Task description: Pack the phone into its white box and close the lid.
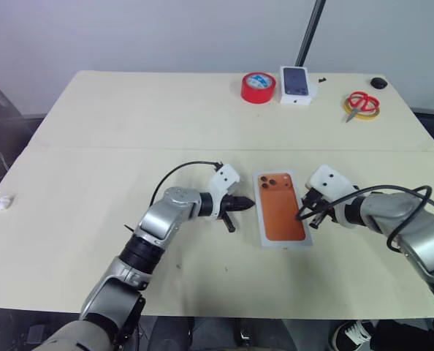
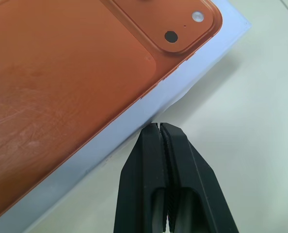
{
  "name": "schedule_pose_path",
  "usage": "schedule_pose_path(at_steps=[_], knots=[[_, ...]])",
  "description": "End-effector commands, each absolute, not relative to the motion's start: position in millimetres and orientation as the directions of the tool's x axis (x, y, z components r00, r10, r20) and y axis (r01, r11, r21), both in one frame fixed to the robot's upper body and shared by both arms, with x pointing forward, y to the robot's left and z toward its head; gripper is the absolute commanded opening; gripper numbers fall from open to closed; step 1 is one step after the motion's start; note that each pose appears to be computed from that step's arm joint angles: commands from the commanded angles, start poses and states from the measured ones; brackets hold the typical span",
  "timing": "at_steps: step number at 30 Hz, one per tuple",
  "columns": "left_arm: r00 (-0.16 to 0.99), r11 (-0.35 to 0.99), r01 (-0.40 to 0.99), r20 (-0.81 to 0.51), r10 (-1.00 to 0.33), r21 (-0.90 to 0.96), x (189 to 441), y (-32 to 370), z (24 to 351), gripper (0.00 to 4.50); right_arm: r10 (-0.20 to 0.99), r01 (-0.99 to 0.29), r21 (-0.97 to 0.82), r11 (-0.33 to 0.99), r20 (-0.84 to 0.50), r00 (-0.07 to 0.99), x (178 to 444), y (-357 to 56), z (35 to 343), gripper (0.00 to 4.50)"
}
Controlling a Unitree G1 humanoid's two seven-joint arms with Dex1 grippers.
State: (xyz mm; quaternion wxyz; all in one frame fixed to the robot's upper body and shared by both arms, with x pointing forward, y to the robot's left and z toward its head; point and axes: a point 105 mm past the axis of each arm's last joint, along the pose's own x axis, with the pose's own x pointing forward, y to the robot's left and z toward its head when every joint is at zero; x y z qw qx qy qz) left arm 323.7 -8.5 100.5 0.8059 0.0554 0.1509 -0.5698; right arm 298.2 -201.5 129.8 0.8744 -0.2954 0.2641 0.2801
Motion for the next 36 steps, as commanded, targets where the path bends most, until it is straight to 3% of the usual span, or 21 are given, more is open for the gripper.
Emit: schedule_pose_path(at_steps=[1,8,13,19,24,31,36], knots=[[0.298,0.324,0.944,-0.252,-0.921,-0.067,323,-15,115,0.04,0.349,-0.643,-0.392,0.658,-0.597,0.722,301,-198,138,0.07],[0.307,0.333,0.941,-0.257,-0.916,-0.064,324,-13,114,0.04,0.329,-0.631,-0.402,0.663,-0.602,0.728,300,-205,138,0.07],[0.352,0.379,0.923,-0.254,-0.901,-0.066,329,2,114,0.04,0.302,-0.608,-0.445,0.657,-0.584,0.754,299,-222,154,0.07],[0.415,0.431,0.901,-0.183,-0.891,-0.055,342,12,139,0.04,0.437,-0.704,-0.410,0.580,-0.573,0.693,275,-217,177,0.07],[0.339,0.348,0.937,-0.171,-0.925,-0.024,338,-18,150,0.04,0.532,-0.791,-0.319,0.522,-0.604,0.594,251,-198,163,0.07],[0.310,0.315,0.948,-0.315,-0.897,0.036,342,-39,115,0.04,0.499,-0.793,-0.263,0.549,-0.658,0.564,239,-194,131,0.07],[0.307,0.309,0.950,-0.351,-0.885,0.051,340,-34,102,0.04,0.498,-0.787,-0.257,0.561,-0.655,0.569,236,-190,125,0.07]])
